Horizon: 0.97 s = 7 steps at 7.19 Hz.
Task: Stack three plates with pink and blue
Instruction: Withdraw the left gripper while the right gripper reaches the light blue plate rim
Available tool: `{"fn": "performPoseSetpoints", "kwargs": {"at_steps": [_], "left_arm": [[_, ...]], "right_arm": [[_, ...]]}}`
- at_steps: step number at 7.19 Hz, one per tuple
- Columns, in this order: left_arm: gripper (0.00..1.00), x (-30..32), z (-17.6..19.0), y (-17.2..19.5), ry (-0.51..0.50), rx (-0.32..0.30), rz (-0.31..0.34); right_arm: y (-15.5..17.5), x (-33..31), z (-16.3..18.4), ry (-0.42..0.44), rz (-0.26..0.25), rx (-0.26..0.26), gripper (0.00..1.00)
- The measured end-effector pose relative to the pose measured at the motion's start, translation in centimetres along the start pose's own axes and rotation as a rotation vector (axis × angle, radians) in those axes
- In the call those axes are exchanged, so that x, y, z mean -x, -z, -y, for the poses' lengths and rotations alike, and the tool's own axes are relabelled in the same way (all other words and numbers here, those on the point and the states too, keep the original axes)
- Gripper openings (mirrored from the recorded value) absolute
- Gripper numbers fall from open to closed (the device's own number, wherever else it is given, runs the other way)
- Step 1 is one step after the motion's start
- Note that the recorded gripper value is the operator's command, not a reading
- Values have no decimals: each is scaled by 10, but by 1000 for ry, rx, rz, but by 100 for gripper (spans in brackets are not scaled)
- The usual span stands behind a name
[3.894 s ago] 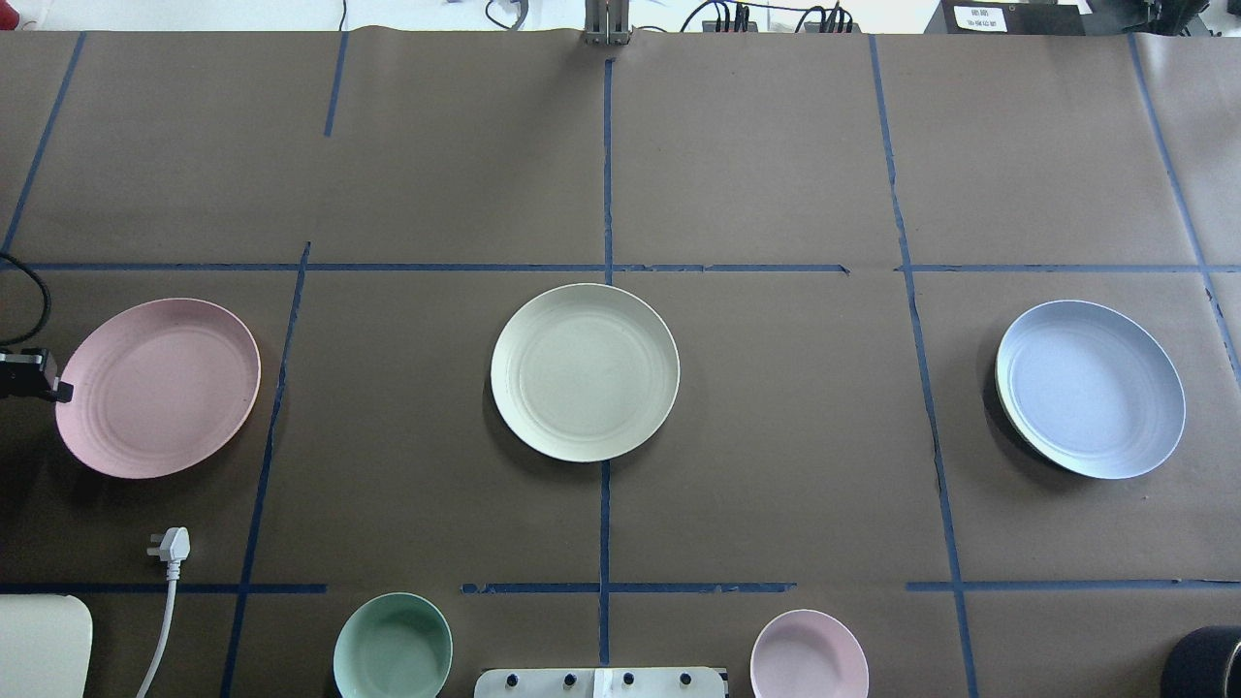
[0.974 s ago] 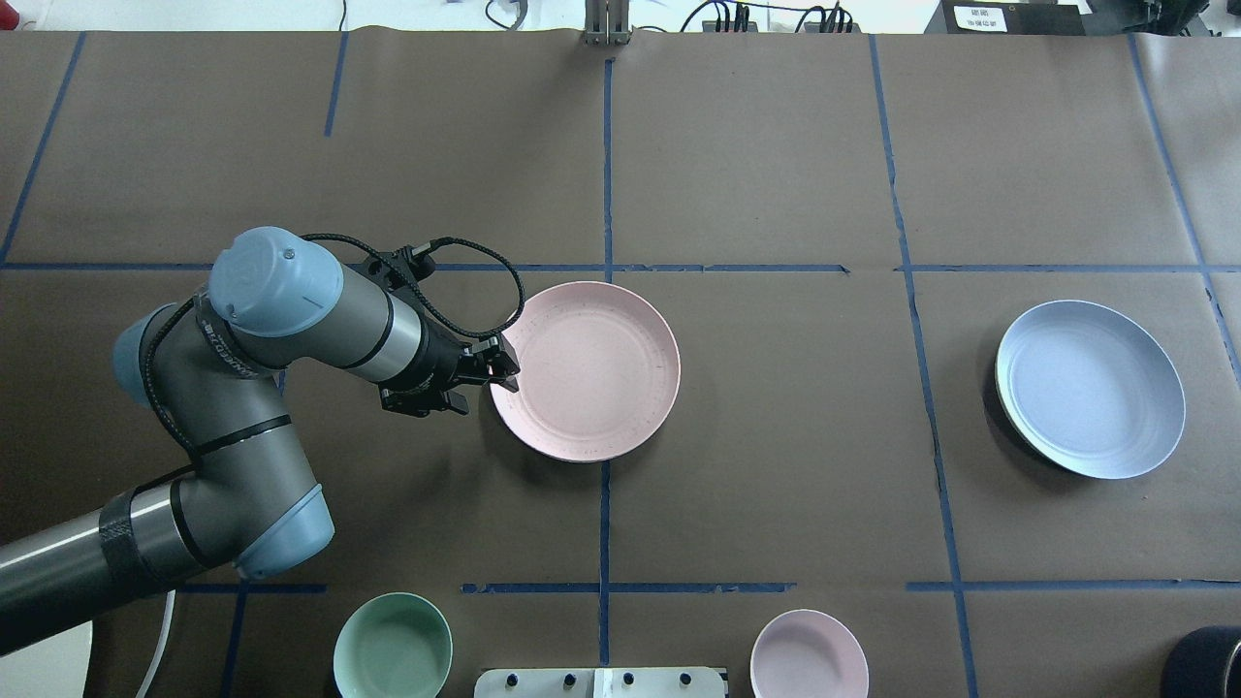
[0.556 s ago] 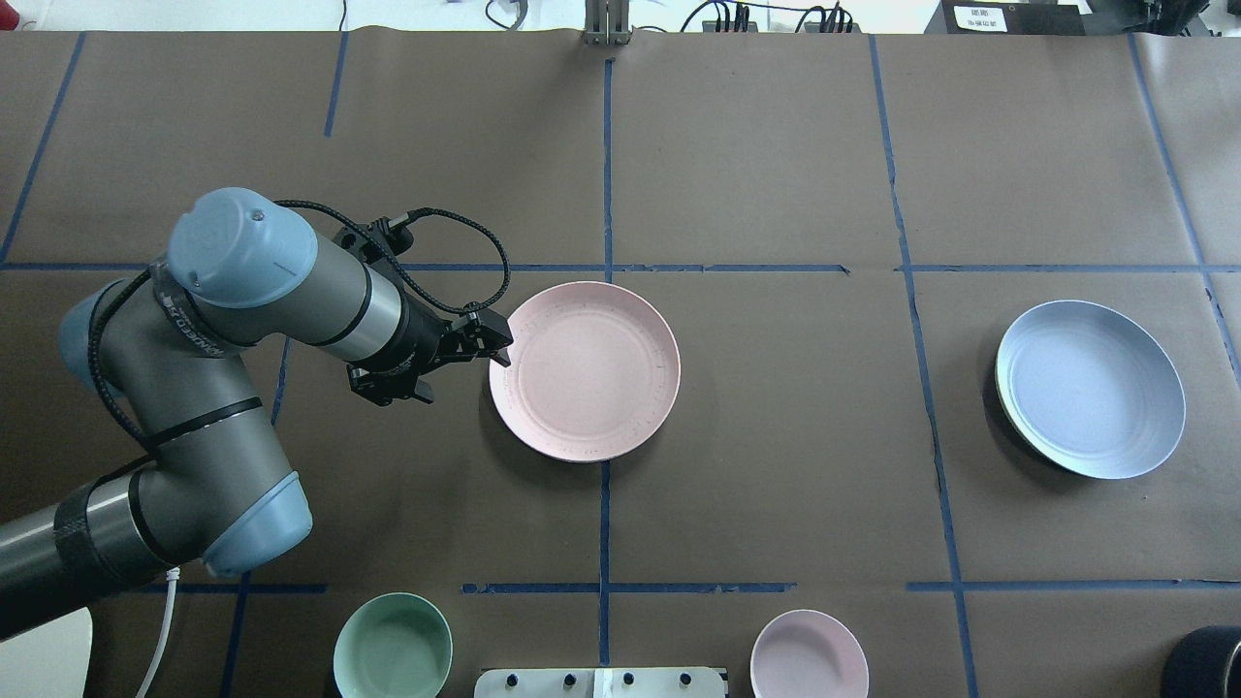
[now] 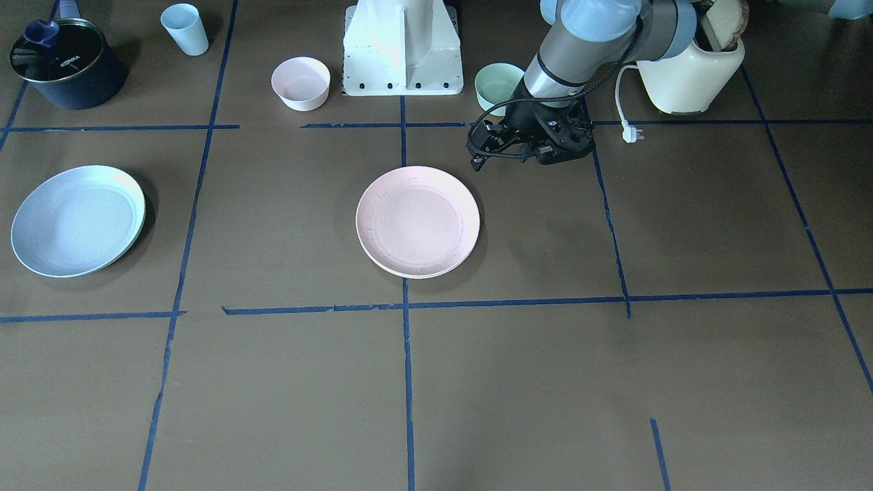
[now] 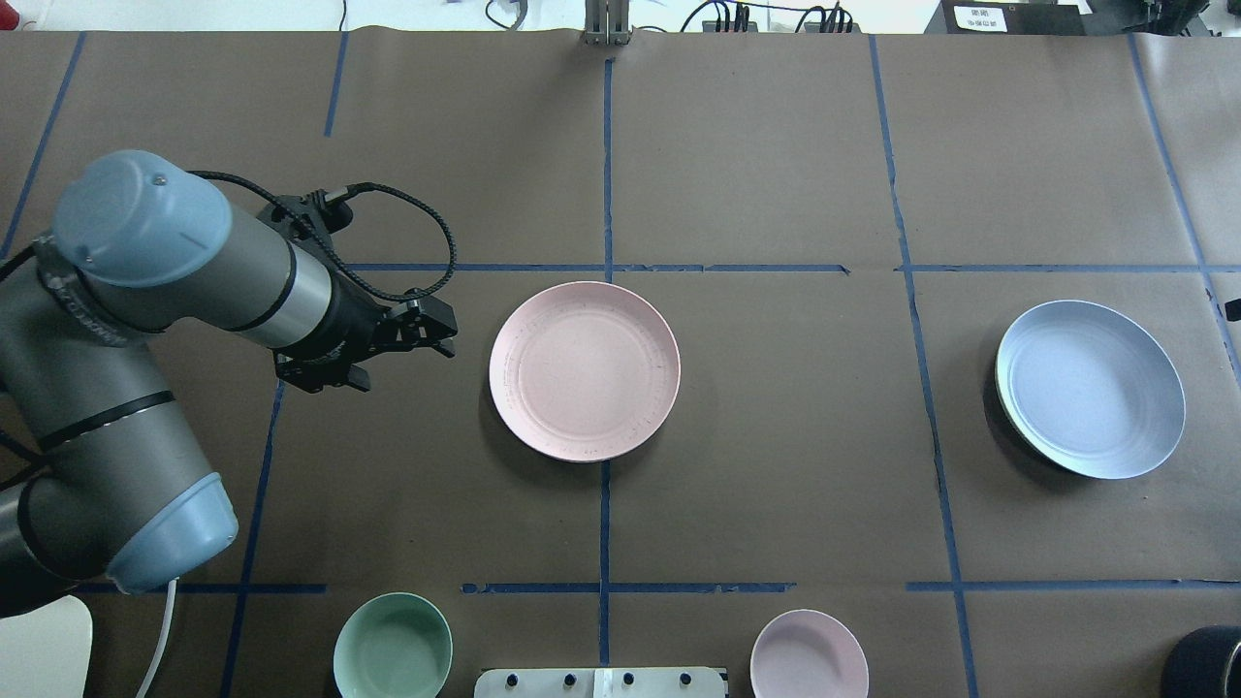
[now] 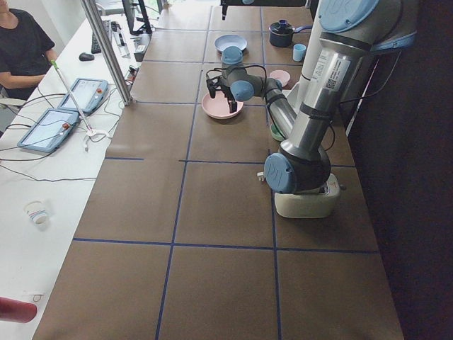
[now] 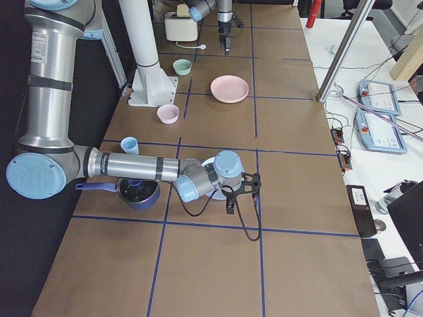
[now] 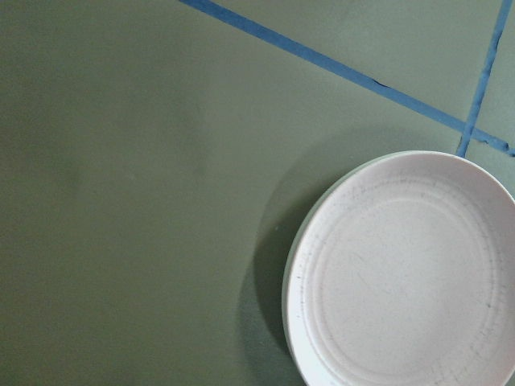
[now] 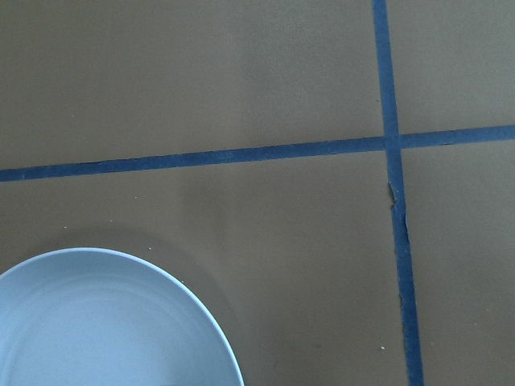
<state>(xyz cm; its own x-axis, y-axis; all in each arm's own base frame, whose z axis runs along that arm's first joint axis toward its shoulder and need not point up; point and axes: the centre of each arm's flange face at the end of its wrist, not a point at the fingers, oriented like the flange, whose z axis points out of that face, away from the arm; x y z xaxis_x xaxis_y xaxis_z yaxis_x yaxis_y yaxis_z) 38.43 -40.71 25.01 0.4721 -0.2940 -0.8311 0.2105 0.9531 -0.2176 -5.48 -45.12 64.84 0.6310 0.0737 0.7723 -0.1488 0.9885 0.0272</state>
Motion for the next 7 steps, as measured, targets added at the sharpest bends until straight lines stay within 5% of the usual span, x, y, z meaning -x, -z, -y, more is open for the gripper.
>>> {"fn": "performPoseSetpoints", "kwargs": {"at_steps": [4, 5, 7], "left_arm": [[100, 64, 16, 43, -102, -41, 73], [100, 79, 21, 54, -132, -51, 99], [100, 112, 38, 72, -179, -65, 135]], "right_arm": [[-59, 28, -32, -3, -33, 56, 99], [-68, 27, -36, 0, -41, 72, 81], [-76, 26, -39, 0, -46, 90, 28]]}}
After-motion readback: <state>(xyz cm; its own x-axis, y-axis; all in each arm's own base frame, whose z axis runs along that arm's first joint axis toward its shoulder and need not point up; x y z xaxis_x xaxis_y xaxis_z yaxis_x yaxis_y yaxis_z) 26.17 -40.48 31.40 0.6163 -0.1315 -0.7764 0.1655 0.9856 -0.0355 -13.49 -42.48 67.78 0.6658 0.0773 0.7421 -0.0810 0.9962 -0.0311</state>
